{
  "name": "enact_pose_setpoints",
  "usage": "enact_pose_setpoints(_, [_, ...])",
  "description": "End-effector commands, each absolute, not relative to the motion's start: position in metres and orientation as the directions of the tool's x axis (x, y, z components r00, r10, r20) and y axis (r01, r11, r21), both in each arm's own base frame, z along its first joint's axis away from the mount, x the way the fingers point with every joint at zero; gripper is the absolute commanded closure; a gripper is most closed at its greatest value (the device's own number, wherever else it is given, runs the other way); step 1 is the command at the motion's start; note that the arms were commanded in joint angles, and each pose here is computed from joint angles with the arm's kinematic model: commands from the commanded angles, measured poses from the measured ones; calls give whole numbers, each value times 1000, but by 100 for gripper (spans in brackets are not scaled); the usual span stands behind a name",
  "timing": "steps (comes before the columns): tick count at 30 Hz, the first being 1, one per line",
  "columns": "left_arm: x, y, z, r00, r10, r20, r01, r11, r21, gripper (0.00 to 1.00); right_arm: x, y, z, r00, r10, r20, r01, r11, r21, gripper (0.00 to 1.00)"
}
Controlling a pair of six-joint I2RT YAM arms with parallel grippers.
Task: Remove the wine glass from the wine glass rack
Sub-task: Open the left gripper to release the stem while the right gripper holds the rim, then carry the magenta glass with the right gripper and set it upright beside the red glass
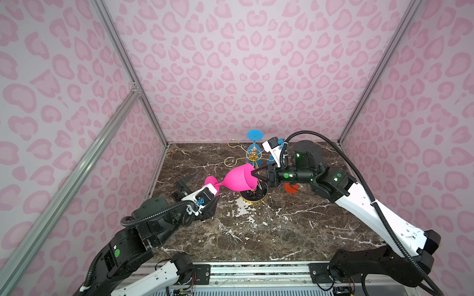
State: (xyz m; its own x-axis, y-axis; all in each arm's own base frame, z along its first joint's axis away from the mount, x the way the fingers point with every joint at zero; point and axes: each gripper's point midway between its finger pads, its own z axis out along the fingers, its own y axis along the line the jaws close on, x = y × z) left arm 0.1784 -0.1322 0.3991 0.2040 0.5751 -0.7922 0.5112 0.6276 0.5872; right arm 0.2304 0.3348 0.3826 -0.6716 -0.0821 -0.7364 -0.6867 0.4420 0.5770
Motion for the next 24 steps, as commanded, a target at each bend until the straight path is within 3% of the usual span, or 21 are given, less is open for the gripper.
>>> enact_pose_setpoints(1, [176,-133,411,191,490,-850,524,681,511,2,213,335,374,-634,-185,-751,-739,433,517,100])
enact_pose_setpoints(8, [174,-134,422,216,393,-894,516,731,446,2,192,311,336,-643,-296,-706,-718,554,422,100])
enact_pose_setpoints(14, [175,-133,422,189,369,-910,520,749,411,2,186,255,295,-712,-285,-642,-592,734,331,100])
enact_pose_setpoints(24, [174,-130,417,168,333,-928,518,771,370,2,201,153,245,-832,-194,-520,-295,948,117,100])
